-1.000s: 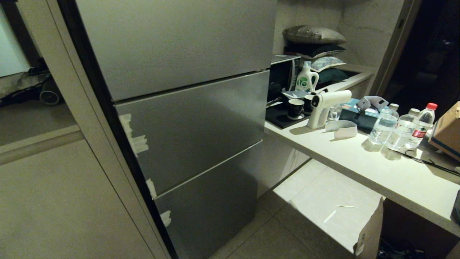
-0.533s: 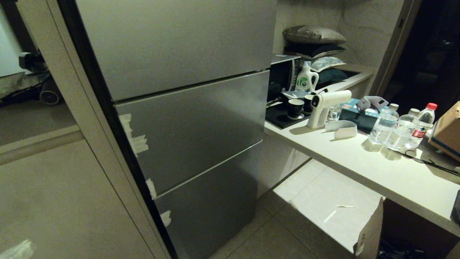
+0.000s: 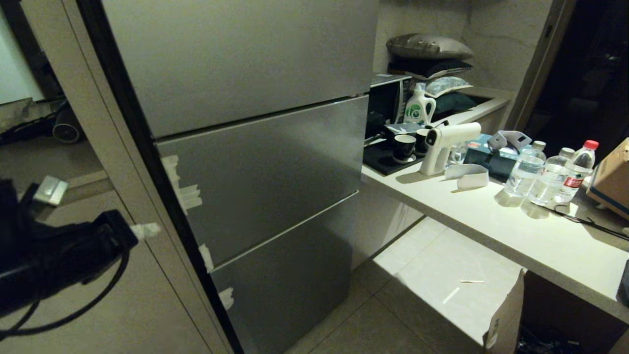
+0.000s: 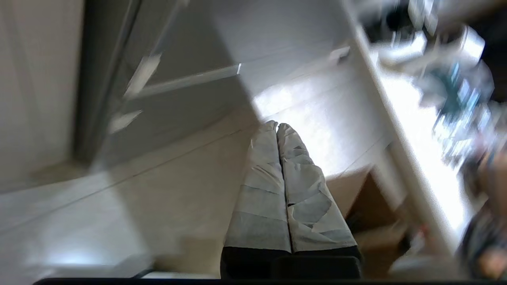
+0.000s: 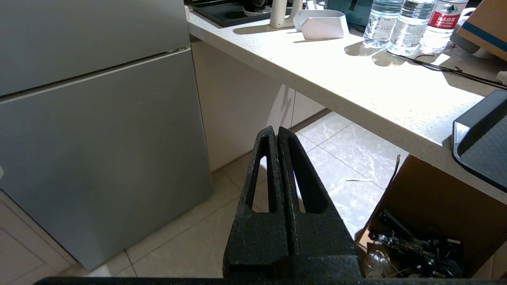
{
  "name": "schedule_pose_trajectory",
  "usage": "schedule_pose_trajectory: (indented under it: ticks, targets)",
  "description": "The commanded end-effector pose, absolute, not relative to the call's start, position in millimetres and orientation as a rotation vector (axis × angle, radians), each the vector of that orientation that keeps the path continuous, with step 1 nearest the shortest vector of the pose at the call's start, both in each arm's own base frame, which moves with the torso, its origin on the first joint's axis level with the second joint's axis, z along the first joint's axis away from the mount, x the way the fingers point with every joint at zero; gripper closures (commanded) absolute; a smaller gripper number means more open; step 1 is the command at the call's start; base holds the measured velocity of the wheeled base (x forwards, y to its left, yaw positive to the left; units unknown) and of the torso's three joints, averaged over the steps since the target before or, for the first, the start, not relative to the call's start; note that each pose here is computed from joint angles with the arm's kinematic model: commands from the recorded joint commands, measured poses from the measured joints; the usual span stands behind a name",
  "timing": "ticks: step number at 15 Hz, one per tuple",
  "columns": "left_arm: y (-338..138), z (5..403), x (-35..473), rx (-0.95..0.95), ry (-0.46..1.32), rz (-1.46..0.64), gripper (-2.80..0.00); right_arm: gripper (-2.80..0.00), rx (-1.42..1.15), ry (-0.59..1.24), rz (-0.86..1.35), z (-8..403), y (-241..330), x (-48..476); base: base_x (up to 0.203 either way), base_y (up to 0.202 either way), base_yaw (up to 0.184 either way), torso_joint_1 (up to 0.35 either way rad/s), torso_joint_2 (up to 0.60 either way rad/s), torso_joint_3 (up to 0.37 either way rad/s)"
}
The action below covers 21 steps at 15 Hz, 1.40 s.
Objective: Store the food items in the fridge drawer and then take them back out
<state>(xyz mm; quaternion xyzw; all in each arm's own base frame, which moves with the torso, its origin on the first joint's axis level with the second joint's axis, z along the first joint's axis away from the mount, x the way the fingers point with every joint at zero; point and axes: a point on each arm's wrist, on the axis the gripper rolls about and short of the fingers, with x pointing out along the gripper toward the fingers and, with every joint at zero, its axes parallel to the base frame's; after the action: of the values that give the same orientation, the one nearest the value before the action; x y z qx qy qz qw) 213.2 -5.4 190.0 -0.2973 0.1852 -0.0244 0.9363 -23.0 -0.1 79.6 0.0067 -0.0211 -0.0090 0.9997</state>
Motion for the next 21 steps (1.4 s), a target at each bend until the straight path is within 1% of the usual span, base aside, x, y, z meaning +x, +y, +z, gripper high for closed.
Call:
schedule_pose_trajectory:
  ticks: [1,2,5,8,12,14,18,21]
  targets:
    - [6.8,170.7,271.4,-0.701,0.377,0.013,0.0,0.0,0.011,-0.032,-0.02,76.7,-0.1,-22.2,0.0,0.0,0.0,0.0,0.0,0.0]
    - [15.8,173.1,277.3,-0.735,0.351,0.041,0.0,0.0,0.01,-0.031,-0.02,76.6,-0.1,-22.2,0.0,0.0,0.0,0.0,0.0,0.0]
    - [37.1,167.0,285.3,-0.765,0.343,0.116,0.0,0.0,0.009,-0.031,-0.02,76.6,-0.1,-22.2,0.0,0.0,0.0,0.0,0.0,0.0]
    - [44.6,161.4,300.7,-0.842,0.343,0.14,0.0,0.0,0.011,-0.032,-0.02,76.6,-0.1,-22.2,0.0,0.0,0.0,0.0,0.0,0.0]
    - [44.9,163.1,318.4,-0.978,0.317,0.086,0.0,0.0,0.01,-0.031,-0.02,76.6,-0.1,-22.2,0.0,0.0,0.0,0.0,0.0,0.0]
    - [44.3,161.5,324.6,-1.017,0.298,0.075,0.0,0.0,0.011,-0.031,-0.02,76.6,-0.1,-22.2,0.0,0.0,0.0,0.0,0.0,0.0]
    - [39.4,161.3,335.2,-1.049,0.253,0.034,0.0,0.0,0.011,-0.031,-0.02,76.6,-0.1,-22.2,0.0,0.0,0.0,0.0,0.0,0.0]
    - [27.8,162.2,336.3,-1.067,0.262,0.001,0.0,0.0,0.014,-0.031,-0.02,76.6,-0.1,-22.2,0.0,0.0,0.0,0.0,0.0,0.0]
